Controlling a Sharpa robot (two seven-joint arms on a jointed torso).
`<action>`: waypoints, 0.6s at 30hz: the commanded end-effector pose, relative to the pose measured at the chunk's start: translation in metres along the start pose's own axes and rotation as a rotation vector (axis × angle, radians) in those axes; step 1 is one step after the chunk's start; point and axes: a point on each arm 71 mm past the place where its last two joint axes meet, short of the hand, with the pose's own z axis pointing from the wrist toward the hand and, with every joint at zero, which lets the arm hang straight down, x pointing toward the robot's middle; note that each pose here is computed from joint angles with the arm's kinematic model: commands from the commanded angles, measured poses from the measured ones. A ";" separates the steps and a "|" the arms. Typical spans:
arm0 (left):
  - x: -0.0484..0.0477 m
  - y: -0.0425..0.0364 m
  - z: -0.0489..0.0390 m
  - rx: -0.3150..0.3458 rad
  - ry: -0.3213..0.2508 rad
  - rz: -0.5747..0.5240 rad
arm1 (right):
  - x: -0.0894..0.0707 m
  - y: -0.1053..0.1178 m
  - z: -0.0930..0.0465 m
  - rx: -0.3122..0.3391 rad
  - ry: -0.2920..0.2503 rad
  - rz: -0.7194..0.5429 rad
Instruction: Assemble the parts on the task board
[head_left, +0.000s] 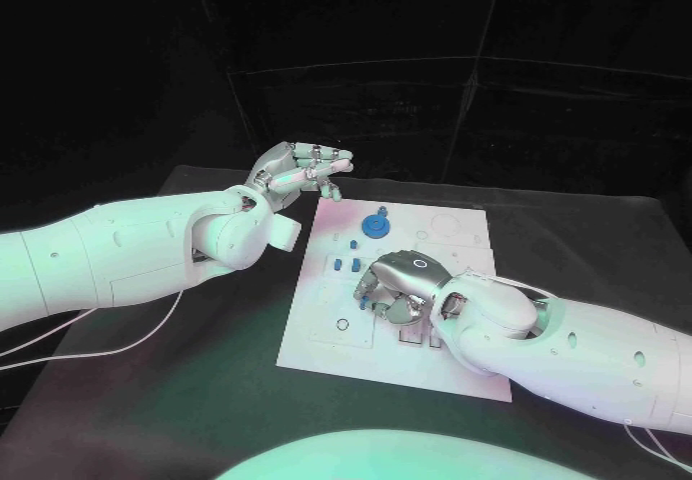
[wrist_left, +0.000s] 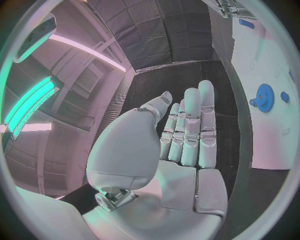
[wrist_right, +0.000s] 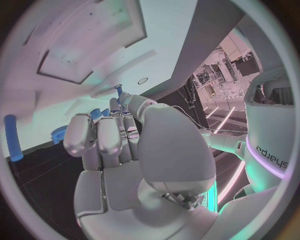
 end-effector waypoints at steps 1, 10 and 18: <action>0.0018 -0.0013 0.0005 0.004 0.013 -0.011 | 0.000 0.001 0.001 -0.009 0.006 -0.015; 0.0019 -0.0013 0.0004 0.003 0.013 -0.011 | 0.003 0.001 0.003 0.002 0.043 -0.041; 0.0017 -0.0012 0.0005 0.003 0.013 -0.011 | 0.005 0.001 0.003 0.012 0.061 -0.064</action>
